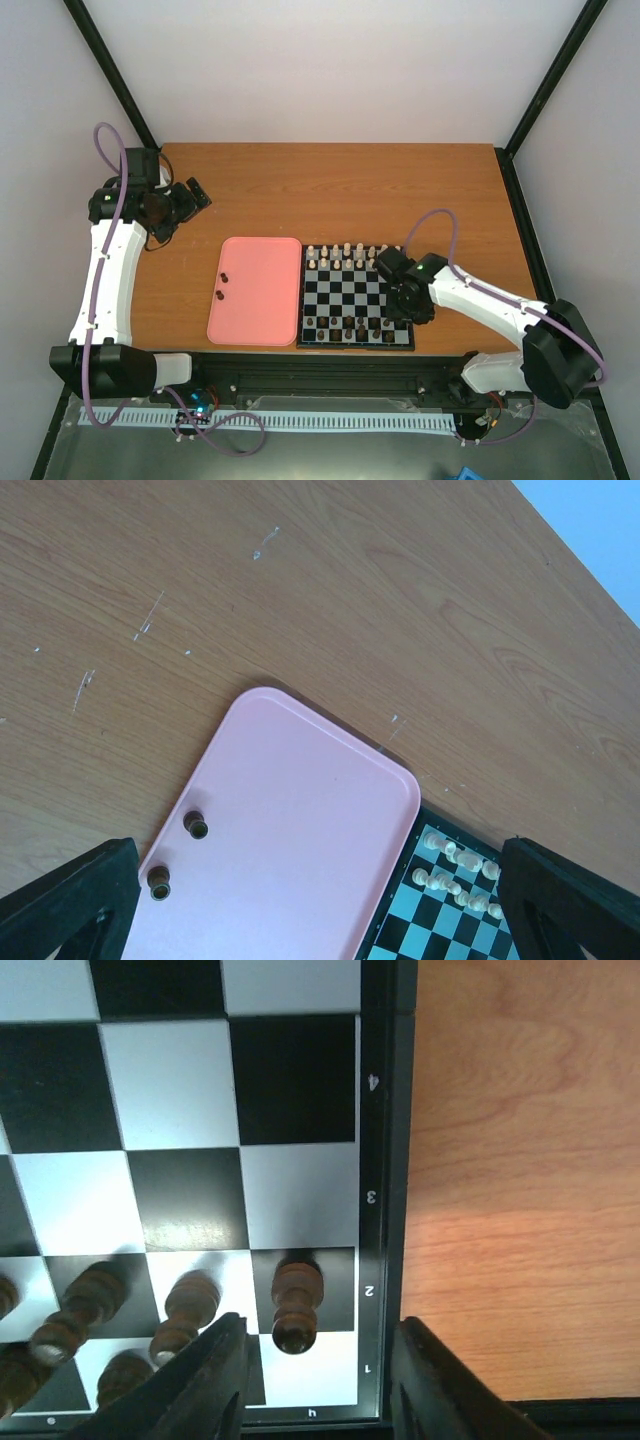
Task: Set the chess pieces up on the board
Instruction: Place the chess piece on the chessboard, then pick up the chess piece from the storage box.
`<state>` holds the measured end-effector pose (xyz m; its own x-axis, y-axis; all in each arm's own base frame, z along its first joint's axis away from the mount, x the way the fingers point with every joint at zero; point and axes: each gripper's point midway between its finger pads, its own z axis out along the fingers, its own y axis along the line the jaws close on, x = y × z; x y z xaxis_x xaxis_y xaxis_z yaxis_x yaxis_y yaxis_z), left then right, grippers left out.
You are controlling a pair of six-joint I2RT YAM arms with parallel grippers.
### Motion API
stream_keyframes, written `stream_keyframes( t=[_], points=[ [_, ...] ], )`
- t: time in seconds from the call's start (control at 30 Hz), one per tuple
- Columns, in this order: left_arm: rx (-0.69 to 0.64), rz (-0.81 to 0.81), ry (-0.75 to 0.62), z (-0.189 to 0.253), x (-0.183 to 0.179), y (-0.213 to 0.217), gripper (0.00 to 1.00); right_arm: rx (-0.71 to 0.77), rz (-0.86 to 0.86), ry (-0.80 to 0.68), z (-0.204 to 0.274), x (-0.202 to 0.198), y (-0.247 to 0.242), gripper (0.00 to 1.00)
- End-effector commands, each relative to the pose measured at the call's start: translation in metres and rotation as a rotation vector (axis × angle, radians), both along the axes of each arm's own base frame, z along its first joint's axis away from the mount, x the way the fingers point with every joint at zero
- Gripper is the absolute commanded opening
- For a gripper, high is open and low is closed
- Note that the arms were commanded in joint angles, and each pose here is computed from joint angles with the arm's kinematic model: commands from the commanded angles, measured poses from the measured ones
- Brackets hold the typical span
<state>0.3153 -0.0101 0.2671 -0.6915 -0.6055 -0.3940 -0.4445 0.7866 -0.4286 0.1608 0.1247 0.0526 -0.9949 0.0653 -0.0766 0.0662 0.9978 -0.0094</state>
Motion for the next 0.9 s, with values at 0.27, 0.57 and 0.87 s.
stream_keyframes(
  t=[0.27,0.57,0.87],
  points=[
    [0.007,-0.012,-0.04,0.012,0.004,-0.002,1.0,0.075,0.028,-0.246,0.08,0.069,0.035,0.54],
    [0.01,-0.014,-0.058,0.02,0.006,-0.002,1.0,0.29,0.322,-0.342,0.114,0.134,0.201,0.58],
    [0.016,-0.008,-0.081,0.03,0.007,0.0,1.0,0.46,0.589,-0.267,0.079,0.13,0.36,0.62]
  ],
)
